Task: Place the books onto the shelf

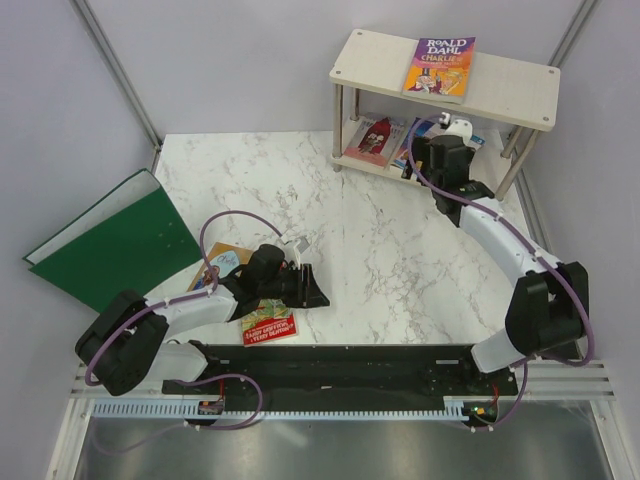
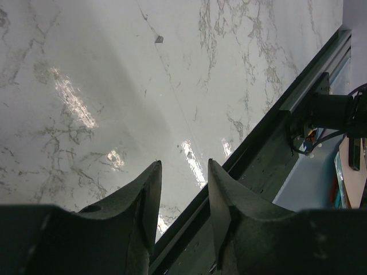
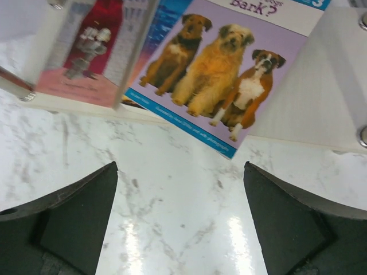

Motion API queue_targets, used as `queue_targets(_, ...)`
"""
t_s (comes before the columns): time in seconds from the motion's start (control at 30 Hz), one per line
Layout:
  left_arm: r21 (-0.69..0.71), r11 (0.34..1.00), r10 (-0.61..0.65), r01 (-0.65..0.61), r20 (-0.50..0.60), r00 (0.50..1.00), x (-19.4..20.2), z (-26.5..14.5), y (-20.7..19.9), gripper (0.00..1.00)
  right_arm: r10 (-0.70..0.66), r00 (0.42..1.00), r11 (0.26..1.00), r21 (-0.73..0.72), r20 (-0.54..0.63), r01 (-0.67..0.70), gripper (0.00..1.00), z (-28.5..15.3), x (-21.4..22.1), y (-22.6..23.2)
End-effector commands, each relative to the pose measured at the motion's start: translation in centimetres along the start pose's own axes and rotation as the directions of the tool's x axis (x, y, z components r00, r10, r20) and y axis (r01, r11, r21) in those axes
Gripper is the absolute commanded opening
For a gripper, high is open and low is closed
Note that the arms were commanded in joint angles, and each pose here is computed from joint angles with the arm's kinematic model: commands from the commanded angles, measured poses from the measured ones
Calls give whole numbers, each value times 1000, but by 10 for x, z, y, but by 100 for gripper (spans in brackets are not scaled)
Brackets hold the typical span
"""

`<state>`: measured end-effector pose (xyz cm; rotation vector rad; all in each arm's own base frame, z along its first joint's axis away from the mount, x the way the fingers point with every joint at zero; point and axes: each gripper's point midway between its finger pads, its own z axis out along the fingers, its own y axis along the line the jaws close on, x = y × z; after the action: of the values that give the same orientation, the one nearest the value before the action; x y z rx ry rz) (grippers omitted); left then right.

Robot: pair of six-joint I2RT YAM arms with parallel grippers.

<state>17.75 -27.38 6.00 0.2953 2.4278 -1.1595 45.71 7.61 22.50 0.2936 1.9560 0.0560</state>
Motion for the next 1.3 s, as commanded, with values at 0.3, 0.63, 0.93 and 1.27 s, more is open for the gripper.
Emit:
queue_targets(0.3, 37, 999, 2, -3, 26, 1000, -13, 5, -13, 44, -350, 917, 865, 310, -193, 395, 91, 18, 28, -41)
queue_targets(0.63, 35, 999, 1, -2, 26, 1000, -13, 5, -12, 44, -457, 860, 750, 420, -228, 511, 81, 35, 31, -30)
queue_targets(0.93, 36, 999, 1, -2, 21, 1000, -12, 6, -13, 44, -490, 817, 660, 482, -304, 575, 79, 53, 50, -44)
queue_targets(1.27, 31, 1000, 1, -1, 20, 1000, -12, 7, -12, 44, -451, 841, 689, 483, -298, 540, 63, 66, 48, -53)
